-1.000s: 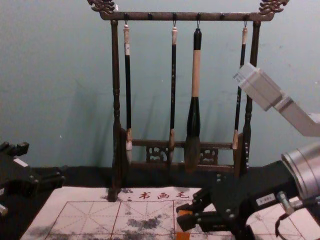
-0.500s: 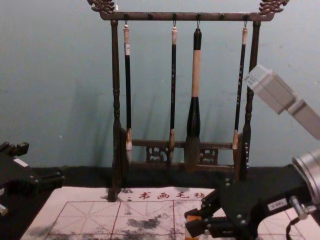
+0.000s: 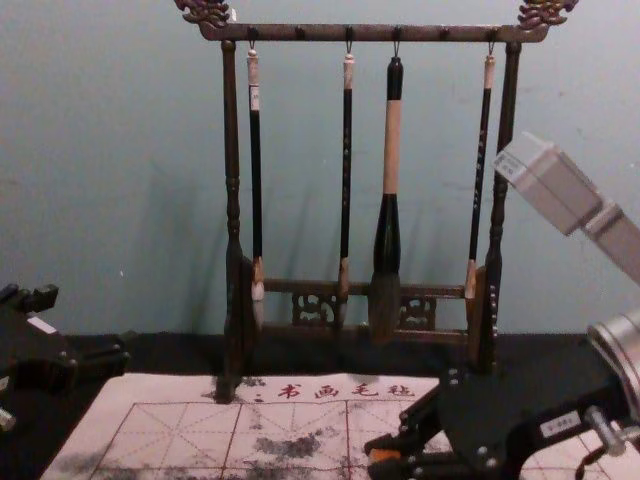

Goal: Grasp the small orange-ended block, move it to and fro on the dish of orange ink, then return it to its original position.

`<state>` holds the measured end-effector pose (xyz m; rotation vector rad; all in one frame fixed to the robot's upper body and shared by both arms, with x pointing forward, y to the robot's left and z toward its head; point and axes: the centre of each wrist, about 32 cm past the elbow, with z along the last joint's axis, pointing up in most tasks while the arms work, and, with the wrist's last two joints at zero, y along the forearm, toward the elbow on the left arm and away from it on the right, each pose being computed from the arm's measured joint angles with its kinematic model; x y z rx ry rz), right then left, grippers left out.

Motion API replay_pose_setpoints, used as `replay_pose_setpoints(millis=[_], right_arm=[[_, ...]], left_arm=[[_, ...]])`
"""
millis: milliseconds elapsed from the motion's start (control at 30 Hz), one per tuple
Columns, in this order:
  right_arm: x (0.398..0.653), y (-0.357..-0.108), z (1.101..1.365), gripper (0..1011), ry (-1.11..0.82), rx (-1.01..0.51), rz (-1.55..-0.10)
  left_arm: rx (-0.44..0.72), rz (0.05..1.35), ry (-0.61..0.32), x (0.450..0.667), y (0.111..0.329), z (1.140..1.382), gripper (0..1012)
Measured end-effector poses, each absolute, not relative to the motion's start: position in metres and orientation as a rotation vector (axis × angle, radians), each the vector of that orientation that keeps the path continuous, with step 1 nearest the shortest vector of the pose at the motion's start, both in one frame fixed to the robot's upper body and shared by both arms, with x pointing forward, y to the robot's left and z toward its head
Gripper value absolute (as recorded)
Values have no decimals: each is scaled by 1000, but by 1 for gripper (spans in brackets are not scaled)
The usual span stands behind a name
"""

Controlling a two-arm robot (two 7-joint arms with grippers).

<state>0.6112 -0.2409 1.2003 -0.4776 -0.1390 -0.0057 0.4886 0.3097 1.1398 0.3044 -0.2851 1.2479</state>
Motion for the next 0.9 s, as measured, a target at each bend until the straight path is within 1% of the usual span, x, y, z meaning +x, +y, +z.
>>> replay_pose_setpoints(millis=[467, 900], right_arm=[[609, -232, 1198, 129, -139, -474, 21], [615, -218, 1195, 129, -139, -462, 43]], left_arm=[[304, 1248, -285, 489, 310, 1140, 1001], [304, 1248, -285, 489, 310, 1140, 1001]])
